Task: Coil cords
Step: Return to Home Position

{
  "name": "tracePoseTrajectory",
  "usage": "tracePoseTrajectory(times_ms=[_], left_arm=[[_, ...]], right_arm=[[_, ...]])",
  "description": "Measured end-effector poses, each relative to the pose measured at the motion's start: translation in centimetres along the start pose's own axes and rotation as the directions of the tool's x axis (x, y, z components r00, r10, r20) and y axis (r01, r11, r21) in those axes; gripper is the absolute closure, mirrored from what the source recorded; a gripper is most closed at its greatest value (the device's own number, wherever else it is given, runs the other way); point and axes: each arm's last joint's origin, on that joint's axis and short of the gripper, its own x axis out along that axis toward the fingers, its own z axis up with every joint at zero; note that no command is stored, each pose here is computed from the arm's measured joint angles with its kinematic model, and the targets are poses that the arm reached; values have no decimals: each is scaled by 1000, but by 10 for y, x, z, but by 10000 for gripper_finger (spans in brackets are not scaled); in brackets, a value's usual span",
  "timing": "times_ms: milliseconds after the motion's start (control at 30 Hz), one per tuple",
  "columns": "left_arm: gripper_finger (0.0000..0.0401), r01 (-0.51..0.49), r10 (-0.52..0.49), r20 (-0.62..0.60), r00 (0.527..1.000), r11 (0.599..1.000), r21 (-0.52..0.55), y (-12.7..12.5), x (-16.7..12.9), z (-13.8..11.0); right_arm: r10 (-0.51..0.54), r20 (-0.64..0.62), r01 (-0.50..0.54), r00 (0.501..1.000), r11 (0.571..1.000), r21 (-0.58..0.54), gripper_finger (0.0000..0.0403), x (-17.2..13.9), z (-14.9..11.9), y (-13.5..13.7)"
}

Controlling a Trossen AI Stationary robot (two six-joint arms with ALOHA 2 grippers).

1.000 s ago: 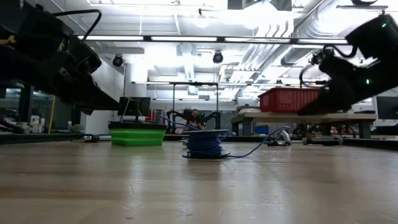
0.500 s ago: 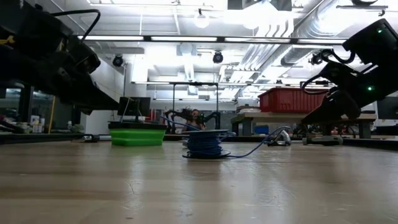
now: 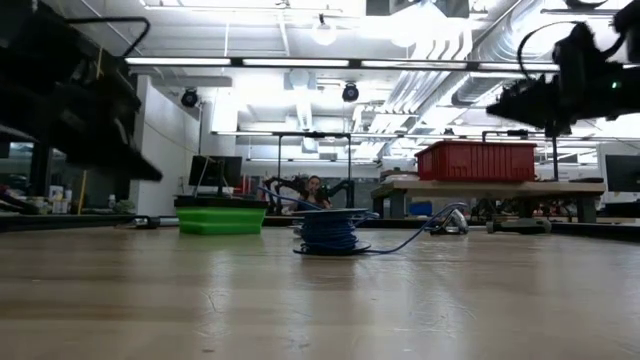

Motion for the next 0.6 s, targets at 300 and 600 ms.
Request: tracePoseTrajectory(times_ms=[300, 600], left_arm=[[398, 38, -36, 151, 988, 999, -12, -1, -15, 11], [398, 115, -98, 417, 903, 993, -16, -3, -40, 27]], right_arm=[[-13, 101, 8, 995, 999, 44, 403, -4, 9, -2], [10, 65, -12, 998, 999, 29, 403, -4, 6, 0]])
